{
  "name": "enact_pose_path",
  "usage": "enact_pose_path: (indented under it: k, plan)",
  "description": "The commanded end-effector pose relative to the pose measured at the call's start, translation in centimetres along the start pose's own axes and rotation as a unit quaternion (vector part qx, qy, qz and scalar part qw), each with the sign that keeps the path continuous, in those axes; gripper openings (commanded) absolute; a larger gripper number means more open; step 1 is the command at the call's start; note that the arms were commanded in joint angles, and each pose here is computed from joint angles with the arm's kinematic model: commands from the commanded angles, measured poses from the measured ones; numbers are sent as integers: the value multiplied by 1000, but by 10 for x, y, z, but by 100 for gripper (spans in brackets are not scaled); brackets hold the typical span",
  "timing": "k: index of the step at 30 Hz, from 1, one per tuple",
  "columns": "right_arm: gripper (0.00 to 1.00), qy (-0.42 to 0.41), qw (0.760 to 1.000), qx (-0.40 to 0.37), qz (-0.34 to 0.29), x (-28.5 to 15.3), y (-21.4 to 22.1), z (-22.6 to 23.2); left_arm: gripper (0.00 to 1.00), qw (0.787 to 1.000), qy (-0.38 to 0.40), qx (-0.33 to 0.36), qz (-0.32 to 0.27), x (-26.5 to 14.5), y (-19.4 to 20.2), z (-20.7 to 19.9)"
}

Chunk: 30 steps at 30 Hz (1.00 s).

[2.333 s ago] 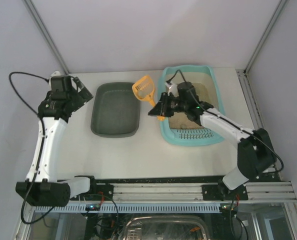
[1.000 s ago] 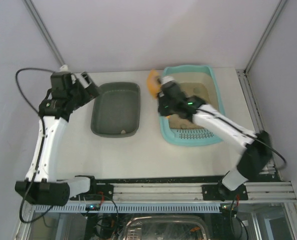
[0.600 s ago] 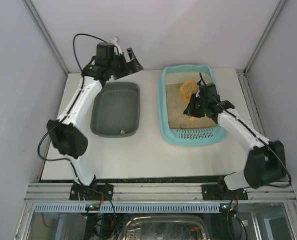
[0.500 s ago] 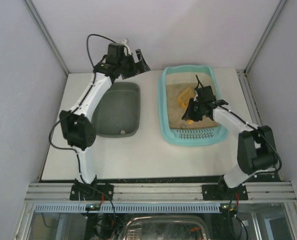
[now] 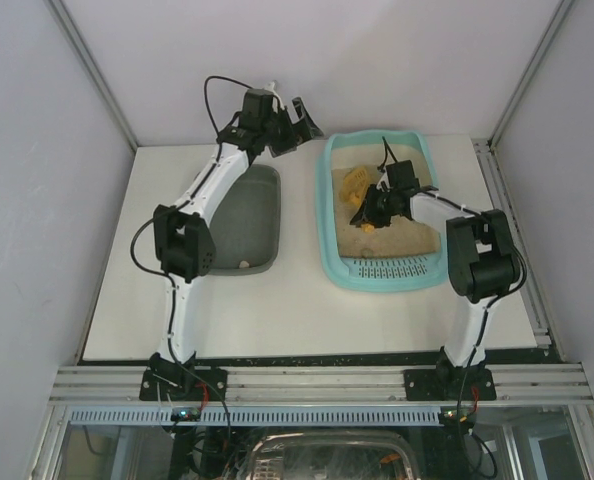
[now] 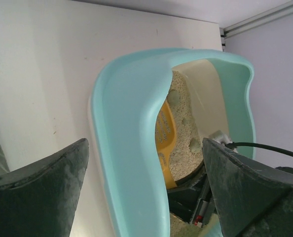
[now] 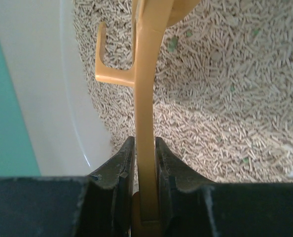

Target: Clean the litter box

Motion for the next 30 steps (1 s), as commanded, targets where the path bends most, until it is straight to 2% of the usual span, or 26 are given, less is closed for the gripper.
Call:
enact_pose_path:
  k: [1, 15, 24, 30]
  plan:
    - [0, -29, 999, -21, -10, 12, -16, 13, 100, 998, 55, -10, -14, 3, -2, -29]
    - [0, -106, 992, -54, 31, 18, 4, 54, 100, 1000, 9, 19, -1, 9, 17, -12]
    - [0, -168, 985, -43, 20, 17, 2, 73, 100, 999, -14, 46, 0, -11, 22, -2]
    - [0, -196, 981, -15, -1, 12, -9, 67, 100, 998, -25, 60, 1, -24, 22, 0]
Point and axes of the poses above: each gripper's point midway between its finger pads, its own x axis out along the fingers, its own z axis along the line the jaws close on, y = z × x, the point moved 2 cm from there along -x, back along the fingers, and after that the axes turned 8 degrees about -x, right-handed, at the moved point
